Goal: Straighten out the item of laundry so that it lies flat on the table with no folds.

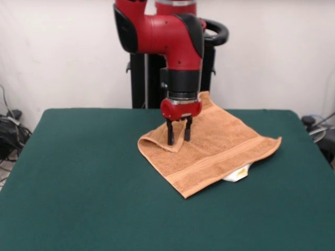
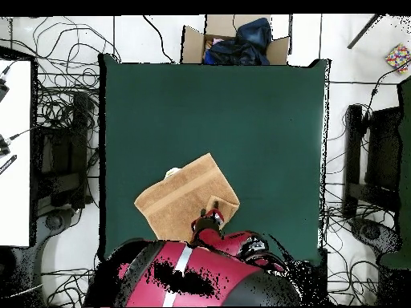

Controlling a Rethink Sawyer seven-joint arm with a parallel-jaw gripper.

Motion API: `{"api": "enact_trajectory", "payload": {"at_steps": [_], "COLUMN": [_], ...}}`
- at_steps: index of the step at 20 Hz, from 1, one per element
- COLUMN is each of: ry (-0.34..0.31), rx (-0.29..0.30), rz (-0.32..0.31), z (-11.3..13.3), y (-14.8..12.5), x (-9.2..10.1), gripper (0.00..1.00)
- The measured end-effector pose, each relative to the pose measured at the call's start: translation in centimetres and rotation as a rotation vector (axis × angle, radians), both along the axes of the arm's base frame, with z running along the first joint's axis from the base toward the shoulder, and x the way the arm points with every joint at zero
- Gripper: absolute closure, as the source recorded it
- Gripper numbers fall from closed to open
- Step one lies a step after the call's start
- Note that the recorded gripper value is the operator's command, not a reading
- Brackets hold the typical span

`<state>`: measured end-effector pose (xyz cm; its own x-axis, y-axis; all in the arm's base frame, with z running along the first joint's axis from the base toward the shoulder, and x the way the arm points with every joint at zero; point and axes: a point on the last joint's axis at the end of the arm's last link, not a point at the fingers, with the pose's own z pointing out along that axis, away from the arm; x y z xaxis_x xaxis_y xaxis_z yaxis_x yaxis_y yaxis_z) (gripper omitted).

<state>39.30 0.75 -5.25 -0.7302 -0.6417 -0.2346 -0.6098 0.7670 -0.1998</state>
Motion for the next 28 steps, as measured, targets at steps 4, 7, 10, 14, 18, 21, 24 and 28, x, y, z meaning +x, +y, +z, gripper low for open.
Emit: {"api": "enact_trajectory", "payload": {"at_steps": [4, 7, 10, 14, 18, 21, 24, 28], "ry": [0.0, 0.001, 0.003, 0.022, 0.062, 0.108, 0.162, 0.246], "rx": [0.0, -0.001, -0.003, -0.037, -0.119, -0.187, -0.244, -0.312], "rz": [0.0, 0.0, 0.002, 0.02, 0.039, 0.052, 0.062, 0.062], "z": [0.0, 0.0, 0.0, 0.1, 0.5, 1.0, 1.2, 1.3], "y": [0.0, 0.0, 0.0, 0.3, 1.2, 1.6, 1.6, 0.7], "x": [0.0, 0.0, 0.0, 0.1, 0.1, -0.6, -1.6, -3.4], "gripper": [0.0, 0.0, 0.0, 0.0, 0.0, 0.0, 0.0, 0.0]}}
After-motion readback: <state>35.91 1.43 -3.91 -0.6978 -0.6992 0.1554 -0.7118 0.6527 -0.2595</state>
